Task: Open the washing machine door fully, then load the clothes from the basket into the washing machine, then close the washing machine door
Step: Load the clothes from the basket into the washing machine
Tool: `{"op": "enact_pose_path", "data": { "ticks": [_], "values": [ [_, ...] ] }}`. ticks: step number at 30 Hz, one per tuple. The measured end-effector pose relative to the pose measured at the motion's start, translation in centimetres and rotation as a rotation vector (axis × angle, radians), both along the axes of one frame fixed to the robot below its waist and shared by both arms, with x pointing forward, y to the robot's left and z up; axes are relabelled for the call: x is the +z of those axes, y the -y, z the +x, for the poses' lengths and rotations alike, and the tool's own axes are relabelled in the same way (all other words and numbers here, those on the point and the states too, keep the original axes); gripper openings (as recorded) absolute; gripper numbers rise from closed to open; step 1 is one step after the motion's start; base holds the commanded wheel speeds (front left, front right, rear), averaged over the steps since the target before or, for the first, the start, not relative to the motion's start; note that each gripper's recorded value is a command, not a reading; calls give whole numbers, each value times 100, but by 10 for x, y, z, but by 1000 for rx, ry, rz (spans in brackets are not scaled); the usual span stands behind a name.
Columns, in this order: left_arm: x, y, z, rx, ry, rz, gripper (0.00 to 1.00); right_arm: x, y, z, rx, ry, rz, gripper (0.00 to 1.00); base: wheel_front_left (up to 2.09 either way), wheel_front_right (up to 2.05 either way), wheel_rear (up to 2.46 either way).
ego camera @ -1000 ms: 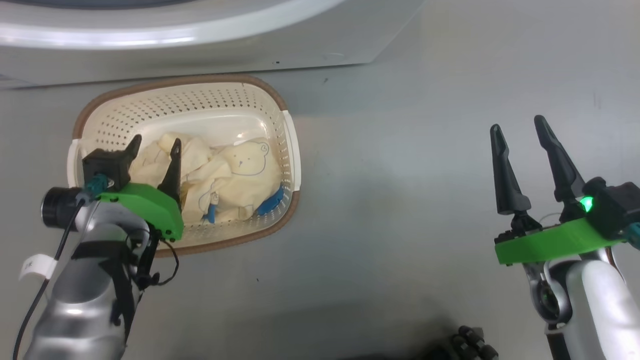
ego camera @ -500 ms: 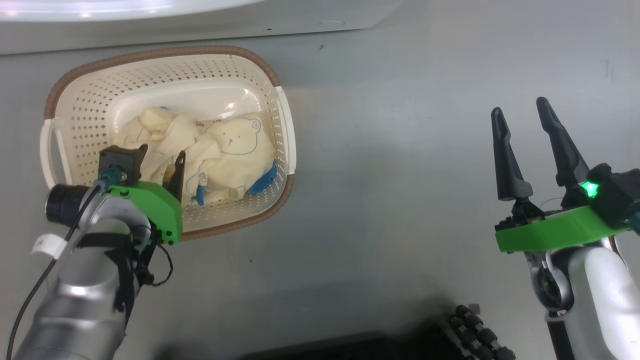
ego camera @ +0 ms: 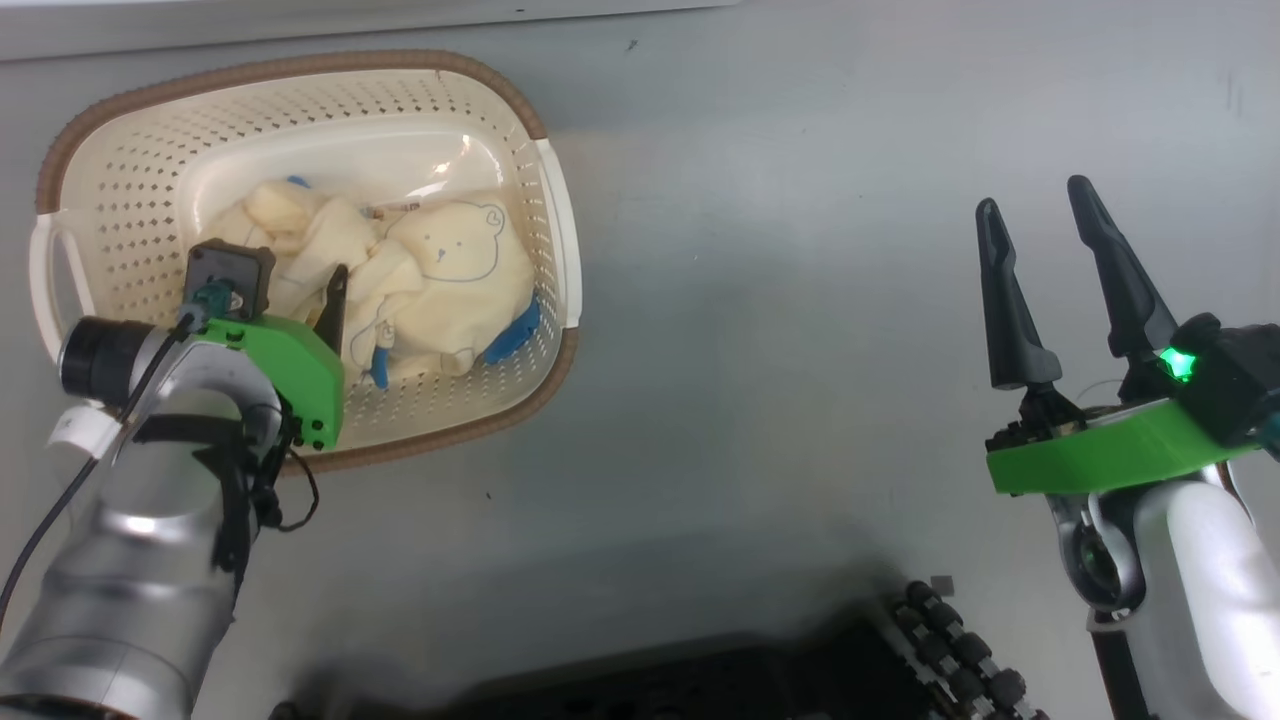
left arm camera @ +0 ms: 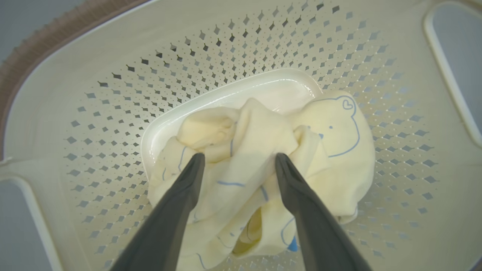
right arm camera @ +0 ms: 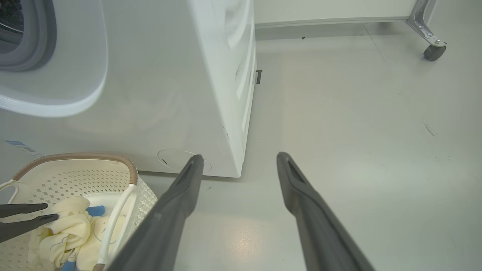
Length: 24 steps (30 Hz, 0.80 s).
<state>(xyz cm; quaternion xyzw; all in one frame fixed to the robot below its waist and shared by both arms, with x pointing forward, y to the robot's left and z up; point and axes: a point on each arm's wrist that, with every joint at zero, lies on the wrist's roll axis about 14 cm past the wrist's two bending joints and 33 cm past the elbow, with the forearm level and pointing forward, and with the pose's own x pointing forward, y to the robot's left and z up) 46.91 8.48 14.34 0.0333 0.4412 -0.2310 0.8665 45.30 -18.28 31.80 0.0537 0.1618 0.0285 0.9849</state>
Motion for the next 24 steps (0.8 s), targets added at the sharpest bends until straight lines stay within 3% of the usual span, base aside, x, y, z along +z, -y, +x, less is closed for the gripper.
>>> {"op": "enact_pose_path", "data": {
  "ticks": [9, 19, 20, 21, 22, 23, 24],
  "values": [
    [-17, -1, -6, 140, -126, -35, 100, -14, -2, 0, 5, -27, 5, 100, 0, 0, 0],
    [-31, 2, -16, 154, -229, -36, 100, -22, -6, 7, 14, -25, 11, 100, 0, 0, 0],
    [-31, 2, -14, 153, -226, -36, 84, -23, -6, 7, 15, -27, 10, 100, 0, 0, 0],
    [-31, 1, -11, 153, -220, -37, 57, -23, -6, 7, 16, -28, 8, 100, 0, 0, 0],
    [-30, 1, -8, 153, -213, -38, 22, -24, -6, 7, 17, -29, 7, 100, 0, 0, 0],
    [-29, 1, -6, 151, -206, -38, 0, -24, -6, 7, 18, -29, 6, 100, 0, 0, 0],
    [-28, 1, -4, 155, -196, -43, 0, -23, -6, 7, 18, -27, 5, 100, 0, 0, 0]
  ]
}}
